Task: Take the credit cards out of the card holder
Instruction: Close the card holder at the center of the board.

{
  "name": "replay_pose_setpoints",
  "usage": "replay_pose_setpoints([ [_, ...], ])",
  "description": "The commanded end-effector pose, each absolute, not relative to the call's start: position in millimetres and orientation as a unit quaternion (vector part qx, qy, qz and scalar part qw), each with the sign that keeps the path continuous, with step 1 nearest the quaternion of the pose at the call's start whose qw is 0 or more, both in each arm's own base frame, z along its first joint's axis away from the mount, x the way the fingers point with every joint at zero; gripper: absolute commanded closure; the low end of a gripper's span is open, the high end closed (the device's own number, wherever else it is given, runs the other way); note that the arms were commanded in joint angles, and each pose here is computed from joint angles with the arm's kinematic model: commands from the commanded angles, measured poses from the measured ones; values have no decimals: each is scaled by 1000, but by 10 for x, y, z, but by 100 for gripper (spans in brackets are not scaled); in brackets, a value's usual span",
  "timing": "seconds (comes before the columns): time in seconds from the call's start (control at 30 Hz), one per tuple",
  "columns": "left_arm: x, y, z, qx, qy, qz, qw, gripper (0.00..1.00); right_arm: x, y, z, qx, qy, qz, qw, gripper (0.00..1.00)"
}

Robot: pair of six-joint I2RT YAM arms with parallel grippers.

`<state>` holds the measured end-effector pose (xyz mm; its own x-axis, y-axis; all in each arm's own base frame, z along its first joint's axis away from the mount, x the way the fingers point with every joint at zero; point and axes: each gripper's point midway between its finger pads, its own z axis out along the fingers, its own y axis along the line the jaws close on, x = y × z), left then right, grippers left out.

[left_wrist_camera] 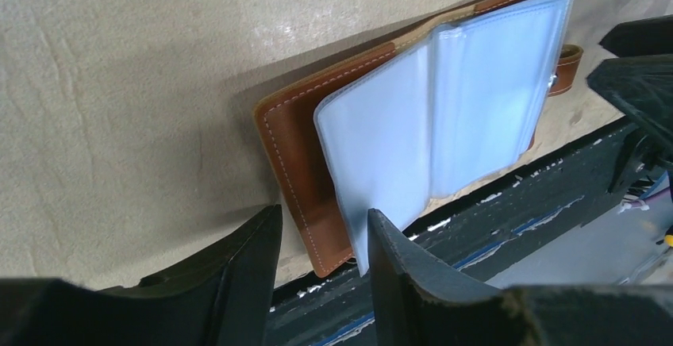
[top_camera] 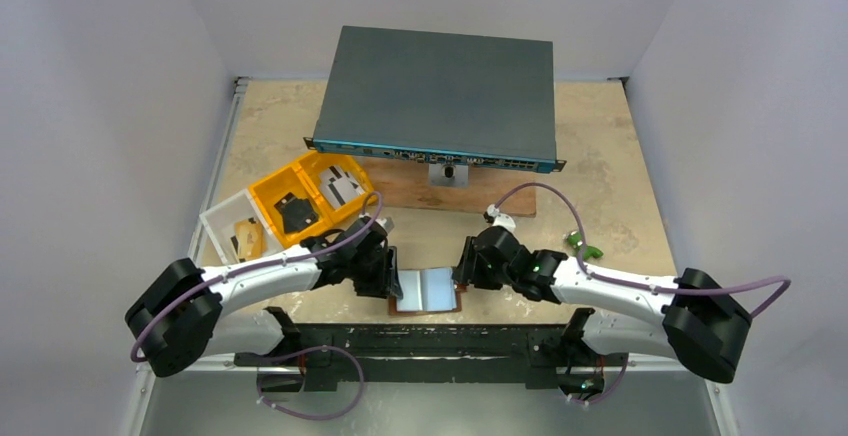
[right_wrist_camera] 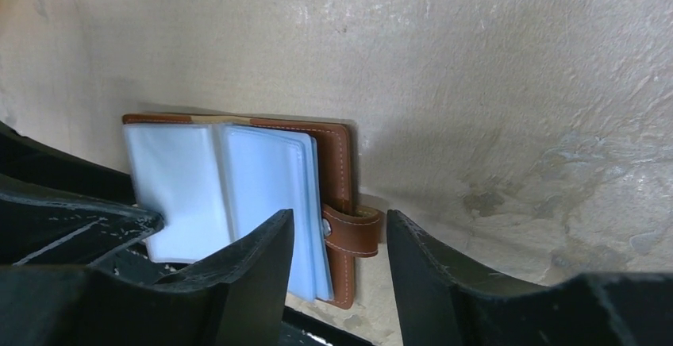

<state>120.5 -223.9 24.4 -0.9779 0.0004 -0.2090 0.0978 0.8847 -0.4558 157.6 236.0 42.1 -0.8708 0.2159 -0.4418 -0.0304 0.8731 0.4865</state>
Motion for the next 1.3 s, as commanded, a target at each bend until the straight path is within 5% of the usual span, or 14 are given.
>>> replay_pose_setpoints([
  [0.0,1247,-2382,318,36,956,-269,110,58,1584,2369,334,48,936,243,249,54],
  [0.43,1248,-2463,443,24,952,-288,103,81,1534,2422,197,41,943,237,231,62],
  [0.67,1287,-2516,723,30,942,-310,123,85,1520,2504,189,34,943,240,228,63],
  [1.27,1406,-2870,1047,55,916,-375,127,54,1488,2711,243,25,939,261,222,63],
])
